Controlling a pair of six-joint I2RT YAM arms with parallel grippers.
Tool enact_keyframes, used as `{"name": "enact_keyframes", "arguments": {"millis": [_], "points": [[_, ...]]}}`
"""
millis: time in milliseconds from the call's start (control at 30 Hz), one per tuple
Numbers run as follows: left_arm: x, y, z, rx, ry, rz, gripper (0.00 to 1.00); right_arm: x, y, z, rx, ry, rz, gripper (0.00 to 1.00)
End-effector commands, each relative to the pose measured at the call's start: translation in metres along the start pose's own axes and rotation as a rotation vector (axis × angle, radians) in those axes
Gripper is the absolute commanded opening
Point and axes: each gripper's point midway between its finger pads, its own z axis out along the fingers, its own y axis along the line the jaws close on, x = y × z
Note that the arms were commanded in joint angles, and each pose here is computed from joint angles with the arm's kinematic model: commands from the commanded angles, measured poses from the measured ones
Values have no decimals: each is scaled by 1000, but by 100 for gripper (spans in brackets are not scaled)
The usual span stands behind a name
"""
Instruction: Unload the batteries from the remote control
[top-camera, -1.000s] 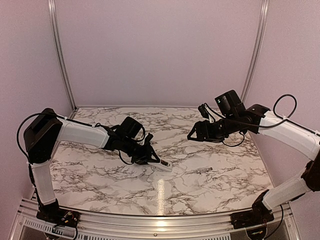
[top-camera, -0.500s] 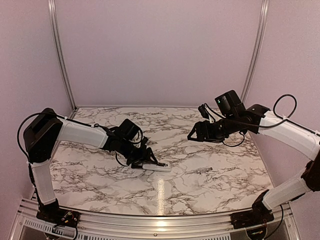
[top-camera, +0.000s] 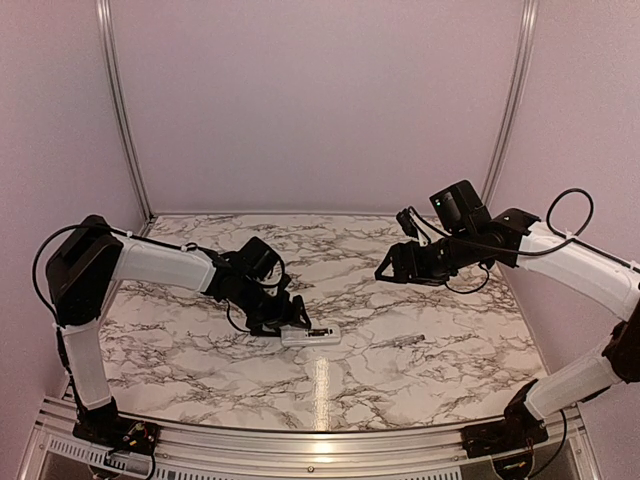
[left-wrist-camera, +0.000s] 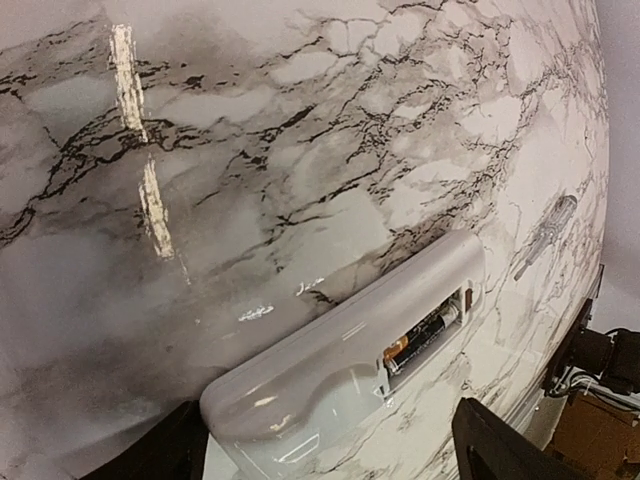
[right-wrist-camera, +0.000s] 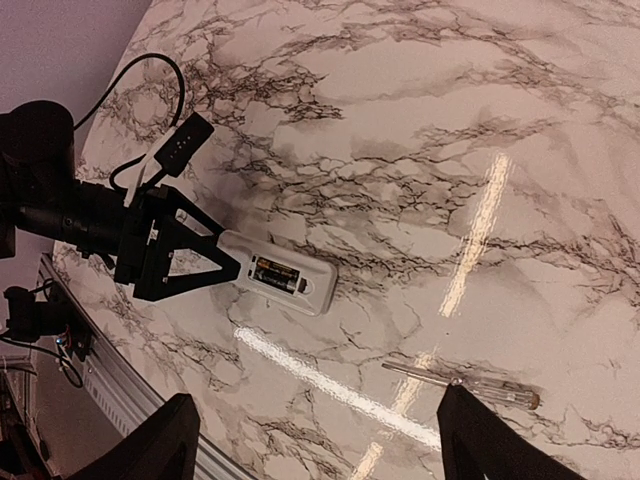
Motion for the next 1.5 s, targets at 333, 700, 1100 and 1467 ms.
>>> {"name": "enact_keyframes", "arguments": {"millis": [333,700,1100,1467], "points": [[-24,2,-46,-151,-130,151,99,8,-6,-2,39,15,-14,81],[-50,-32,-90,-165,-266,382,99,10,-17,-4,102,16,8,82],[-30,-109,-90,-79,-360,752,96,9,-39,-17,233,-22,93,84],[8,-175,-53,66,-366,1046,91,20,-72,-48,425,-95,246,89]]}}
